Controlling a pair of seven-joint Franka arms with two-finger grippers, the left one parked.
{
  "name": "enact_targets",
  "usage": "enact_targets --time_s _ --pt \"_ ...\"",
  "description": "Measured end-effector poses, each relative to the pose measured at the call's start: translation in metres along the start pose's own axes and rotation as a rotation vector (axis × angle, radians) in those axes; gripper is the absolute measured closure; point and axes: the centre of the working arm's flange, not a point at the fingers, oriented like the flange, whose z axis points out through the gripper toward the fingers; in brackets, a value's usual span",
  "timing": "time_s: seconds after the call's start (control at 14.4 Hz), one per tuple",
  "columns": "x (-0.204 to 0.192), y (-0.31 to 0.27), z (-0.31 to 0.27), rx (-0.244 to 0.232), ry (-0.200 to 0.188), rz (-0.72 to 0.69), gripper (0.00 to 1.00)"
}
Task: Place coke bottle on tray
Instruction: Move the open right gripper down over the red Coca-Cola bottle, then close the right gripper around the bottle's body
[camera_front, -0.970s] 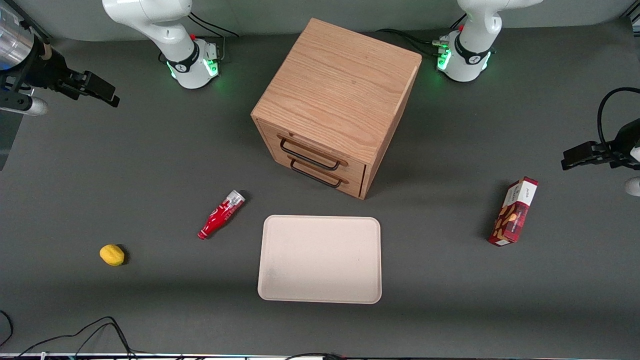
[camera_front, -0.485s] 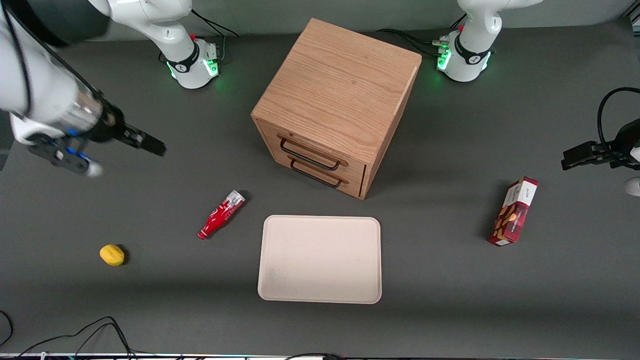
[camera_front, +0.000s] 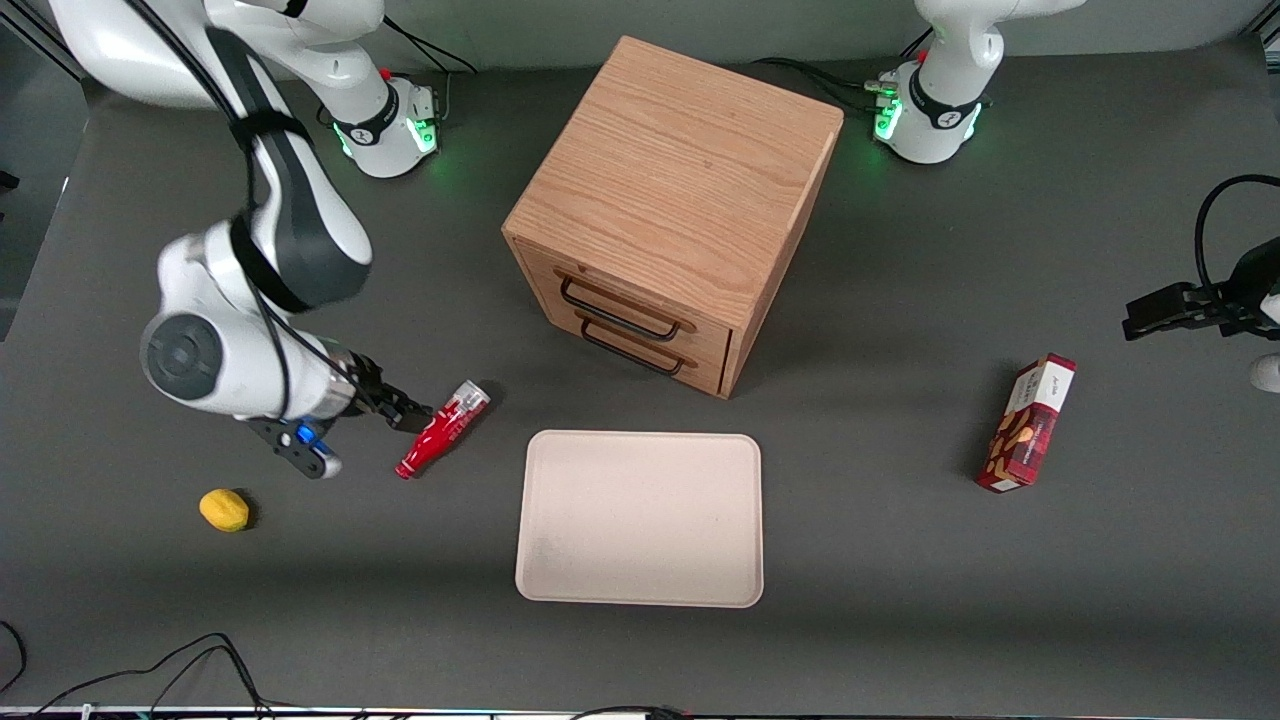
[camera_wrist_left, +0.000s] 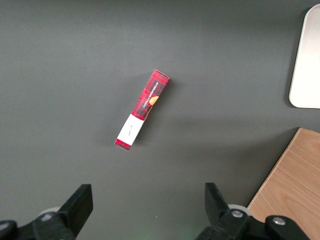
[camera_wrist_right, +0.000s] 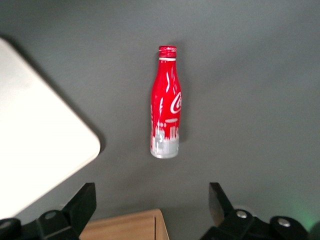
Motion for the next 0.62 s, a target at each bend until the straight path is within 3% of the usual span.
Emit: enact_targets --time_s 0.14,0.35,0.62 --pt "0.014 -0.005 0.047 -0.018 0.023 0.042 0.0" --pt "0.016 -0.003 0.108 0.01 0.053 0.064 0.0" --pt "0.011 0.006 0.144 0.046 0.076 0.069 0.0"
